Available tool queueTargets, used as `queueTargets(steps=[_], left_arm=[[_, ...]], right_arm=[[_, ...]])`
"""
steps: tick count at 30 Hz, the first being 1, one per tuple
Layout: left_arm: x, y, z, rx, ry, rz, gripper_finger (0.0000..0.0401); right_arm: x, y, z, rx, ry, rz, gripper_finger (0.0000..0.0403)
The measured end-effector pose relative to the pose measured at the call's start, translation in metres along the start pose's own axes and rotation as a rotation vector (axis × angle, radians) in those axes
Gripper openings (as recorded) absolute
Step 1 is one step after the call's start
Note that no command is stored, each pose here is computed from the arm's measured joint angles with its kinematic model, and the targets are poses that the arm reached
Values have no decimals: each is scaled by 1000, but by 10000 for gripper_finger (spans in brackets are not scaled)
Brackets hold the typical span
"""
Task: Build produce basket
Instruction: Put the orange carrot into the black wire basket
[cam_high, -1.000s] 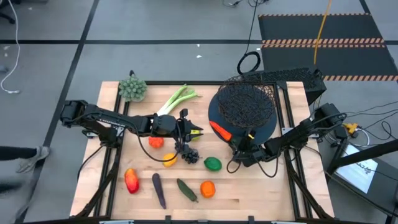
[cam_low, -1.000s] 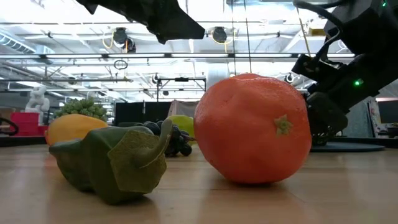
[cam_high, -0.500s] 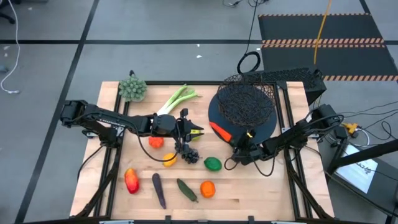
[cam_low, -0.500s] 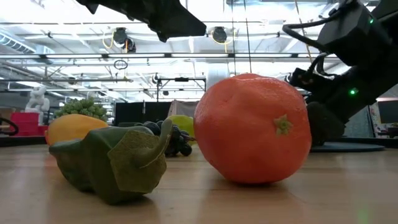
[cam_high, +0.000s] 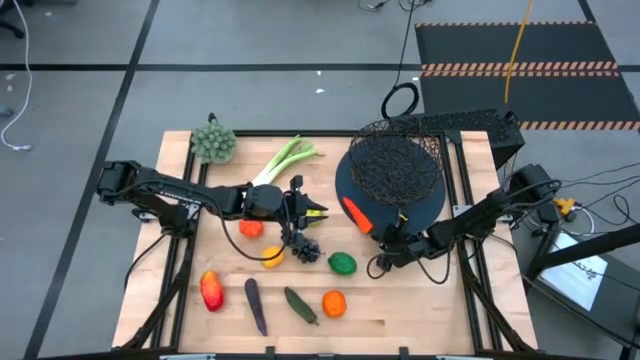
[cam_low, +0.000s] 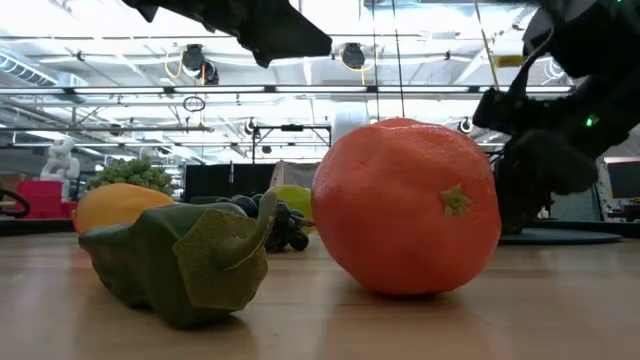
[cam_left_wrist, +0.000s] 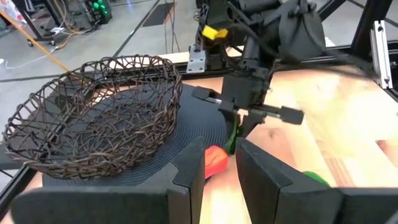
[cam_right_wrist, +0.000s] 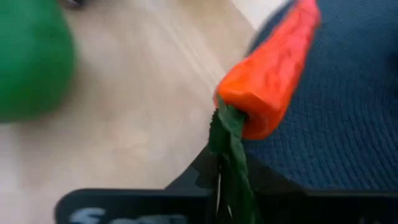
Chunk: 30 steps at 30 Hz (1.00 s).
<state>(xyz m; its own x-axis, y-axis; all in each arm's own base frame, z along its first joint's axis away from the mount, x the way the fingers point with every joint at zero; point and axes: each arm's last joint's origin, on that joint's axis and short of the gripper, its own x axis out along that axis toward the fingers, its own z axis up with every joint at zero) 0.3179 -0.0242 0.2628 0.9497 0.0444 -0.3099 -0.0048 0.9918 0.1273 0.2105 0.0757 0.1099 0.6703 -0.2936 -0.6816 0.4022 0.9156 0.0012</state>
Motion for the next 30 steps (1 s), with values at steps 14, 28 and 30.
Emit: queueTargets(steps=[14,28,30], left_arm=[[23,-20,-8,52,-85,-175,95],[100,-32,-10,106,23,-86,277],[107,-31,-10,114,37,-63,293]], right_arm=[[-48,2,27,-107,-43,382,3],[-88,-14,53,-102,-286,451,2],[-92,-16,56,-97,-314,461,2]])
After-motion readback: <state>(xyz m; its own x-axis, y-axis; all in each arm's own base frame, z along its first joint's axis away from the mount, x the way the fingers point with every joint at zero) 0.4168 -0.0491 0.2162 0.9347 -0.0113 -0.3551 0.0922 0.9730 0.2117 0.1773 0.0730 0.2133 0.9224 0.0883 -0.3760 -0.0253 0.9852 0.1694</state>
